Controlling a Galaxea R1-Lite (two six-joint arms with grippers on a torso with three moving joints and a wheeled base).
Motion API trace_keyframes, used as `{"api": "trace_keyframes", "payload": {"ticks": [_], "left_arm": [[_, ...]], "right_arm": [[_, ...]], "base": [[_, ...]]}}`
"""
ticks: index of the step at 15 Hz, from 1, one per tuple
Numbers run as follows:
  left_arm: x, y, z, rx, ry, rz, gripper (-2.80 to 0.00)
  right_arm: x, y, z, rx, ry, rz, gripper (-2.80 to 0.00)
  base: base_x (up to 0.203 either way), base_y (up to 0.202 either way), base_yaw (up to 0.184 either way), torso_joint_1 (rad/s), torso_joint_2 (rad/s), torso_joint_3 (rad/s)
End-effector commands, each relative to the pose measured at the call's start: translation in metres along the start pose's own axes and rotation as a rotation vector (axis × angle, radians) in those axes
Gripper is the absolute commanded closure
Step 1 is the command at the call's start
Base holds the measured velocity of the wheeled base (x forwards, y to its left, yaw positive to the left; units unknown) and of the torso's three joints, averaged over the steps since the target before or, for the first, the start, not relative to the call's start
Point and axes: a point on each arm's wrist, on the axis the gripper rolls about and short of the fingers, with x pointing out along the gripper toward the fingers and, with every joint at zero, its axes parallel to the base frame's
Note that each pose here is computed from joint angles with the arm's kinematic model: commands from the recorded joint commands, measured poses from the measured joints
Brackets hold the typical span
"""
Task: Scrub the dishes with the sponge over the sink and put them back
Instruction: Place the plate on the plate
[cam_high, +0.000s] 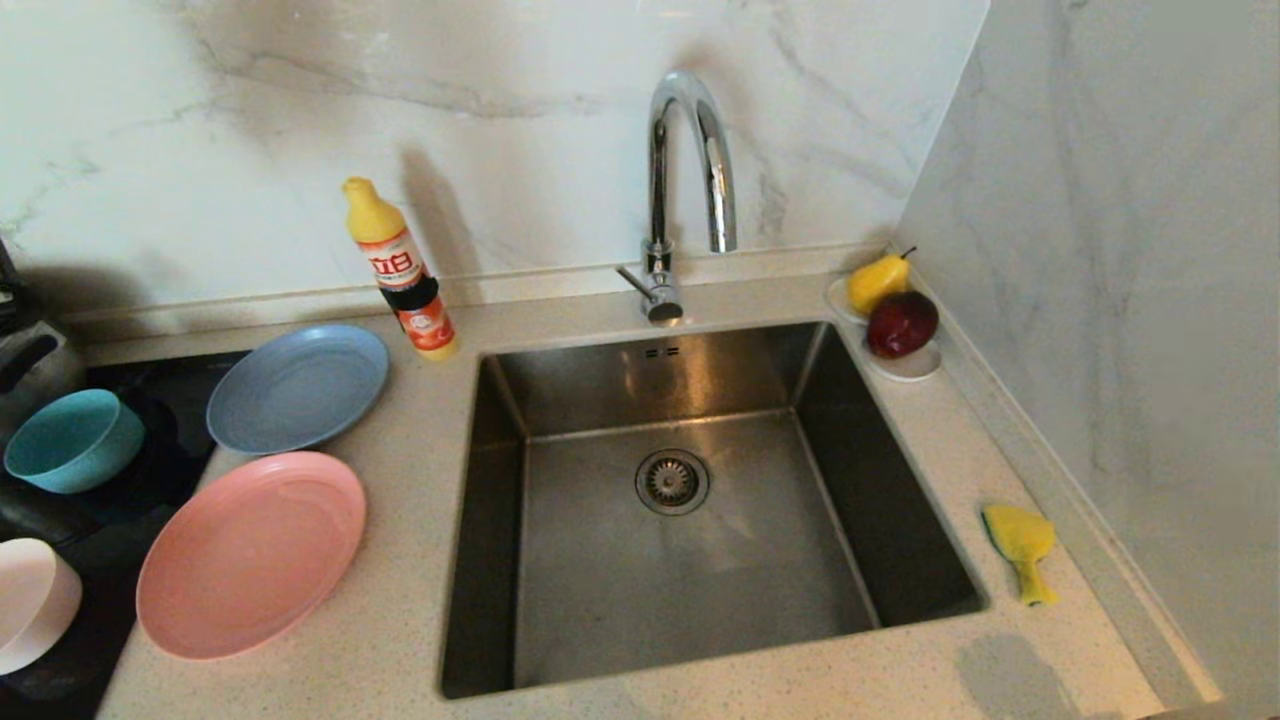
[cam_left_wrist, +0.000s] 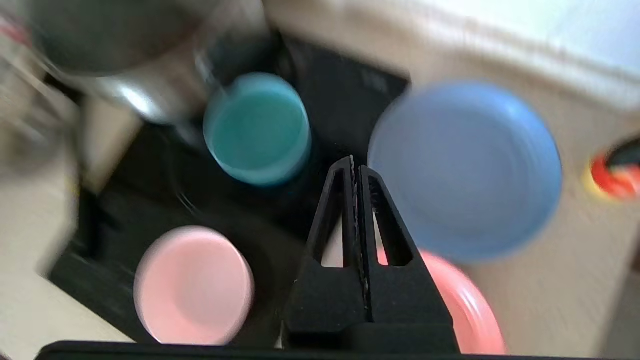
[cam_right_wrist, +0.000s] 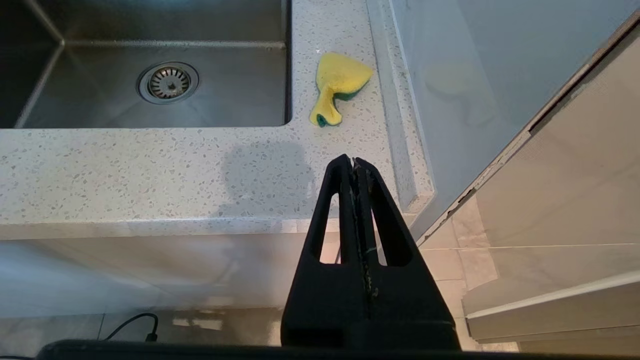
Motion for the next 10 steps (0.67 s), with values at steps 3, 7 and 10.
{"api": "trace_keyframes", "payload": {"ticks": [3,7,10], "left_arm": [[0.048,0.023,-0.025,-0.068,0.21,-0.074,0.0],[0.093,0.024,-0.05,-0.082,0.341,-0.084,0.0],[0.126,0.025,-0.066,-0.118,0.418,-0.081,-2.8]], "right_arm": [[0.0,0.0,0.0,0.0,0.002,0.0,0.0],[0.0,0.0,0.0,0.0,0.002,0.0,0.0],[0.0,0.0,0.0,0.0,0.002,0.001,0.0]], "base": [[0.0,0.0,0.0,0.0,0.0,0.0],[0.0,0.0,0.0,0.0,0.0,0.0],[0.0,0.0,0.0,0.0,0.0,0.0]]}}
